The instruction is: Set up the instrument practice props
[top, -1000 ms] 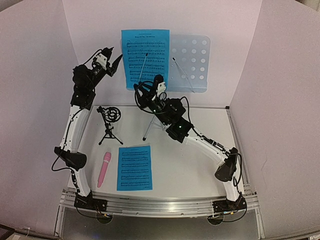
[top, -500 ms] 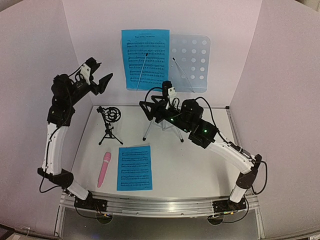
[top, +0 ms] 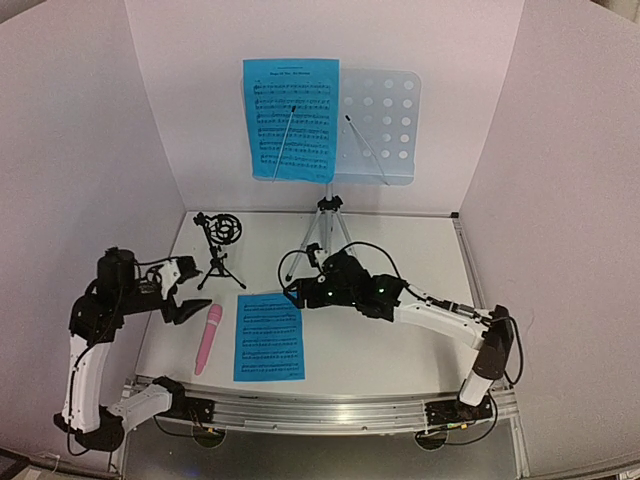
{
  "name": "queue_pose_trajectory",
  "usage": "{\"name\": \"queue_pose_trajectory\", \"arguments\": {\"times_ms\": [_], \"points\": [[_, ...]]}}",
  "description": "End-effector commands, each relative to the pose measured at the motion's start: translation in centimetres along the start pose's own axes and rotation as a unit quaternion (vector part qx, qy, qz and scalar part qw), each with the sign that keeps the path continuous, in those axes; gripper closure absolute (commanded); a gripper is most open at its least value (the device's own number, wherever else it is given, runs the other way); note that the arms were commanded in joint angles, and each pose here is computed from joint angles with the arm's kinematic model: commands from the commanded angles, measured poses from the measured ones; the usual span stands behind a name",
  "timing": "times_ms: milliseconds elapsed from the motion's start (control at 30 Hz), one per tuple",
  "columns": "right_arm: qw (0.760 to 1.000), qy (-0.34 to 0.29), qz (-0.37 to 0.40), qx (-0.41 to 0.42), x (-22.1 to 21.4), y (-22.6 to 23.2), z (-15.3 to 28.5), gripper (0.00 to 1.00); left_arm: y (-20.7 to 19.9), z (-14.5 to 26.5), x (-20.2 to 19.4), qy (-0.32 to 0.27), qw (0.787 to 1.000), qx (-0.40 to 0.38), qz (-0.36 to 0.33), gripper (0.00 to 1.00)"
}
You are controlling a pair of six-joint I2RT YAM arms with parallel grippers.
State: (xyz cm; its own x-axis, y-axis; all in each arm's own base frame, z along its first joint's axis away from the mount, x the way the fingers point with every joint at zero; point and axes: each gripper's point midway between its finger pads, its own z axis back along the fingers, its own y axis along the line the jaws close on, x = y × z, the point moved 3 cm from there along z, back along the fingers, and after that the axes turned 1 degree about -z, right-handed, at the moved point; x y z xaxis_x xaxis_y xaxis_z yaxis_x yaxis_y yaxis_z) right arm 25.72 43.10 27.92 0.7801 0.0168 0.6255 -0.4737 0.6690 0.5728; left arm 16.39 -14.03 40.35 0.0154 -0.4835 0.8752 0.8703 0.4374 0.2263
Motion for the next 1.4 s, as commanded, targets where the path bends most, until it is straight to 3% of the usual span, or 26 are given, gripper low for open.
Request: {"name": "queue_pose_trajectory", "arguments": {"times_ms": [0, 133, 333, 600, 1000, 1367], "points": [[0.991, 0.071, -0.106, -0.040, -3.7, -3.6, -4.5, 0.21, -2.7, -2.9, -11.2, 0.185, 0.980, -0.064, 0.038, 0.28], [0.978, 0.113, -0.156, -0.076, -5.9, -7.5, -8.5, 0.27, -3.4, -4.8, -17.1, 0.244, 0.967, -0.060, 0.036, 0.30], [0.970, 0.134, -0.175, -0.101, -6.6, -11.3, -12.2, 0.30, -2.9, -8.5, -23.0, 0.265, 0.963, -0.040, -0.033, 0.32], [0.970, 0.126, -0.164, -0.126, -5.0, -16.5, -14.1, 0.32, -2.6, -13.1, -25.7, 0.260, 0.959, -0.057, -0.101, 0.34], [0.985, 0.103, -0.124, -0.056, -2.3, -19.8, -18.9, 0.34, -5.3, -17.7, -28.9, 0.264, 0.948, -0.097, -0.148, 0.35], [0.982, 0.131, -0.133, -0.011, -4.3, -21.0, -20.7, 0.39, -6.3, -18.7, -31.4, 0.273, 0.936, -0.125, -0.183, 0.41]]}}
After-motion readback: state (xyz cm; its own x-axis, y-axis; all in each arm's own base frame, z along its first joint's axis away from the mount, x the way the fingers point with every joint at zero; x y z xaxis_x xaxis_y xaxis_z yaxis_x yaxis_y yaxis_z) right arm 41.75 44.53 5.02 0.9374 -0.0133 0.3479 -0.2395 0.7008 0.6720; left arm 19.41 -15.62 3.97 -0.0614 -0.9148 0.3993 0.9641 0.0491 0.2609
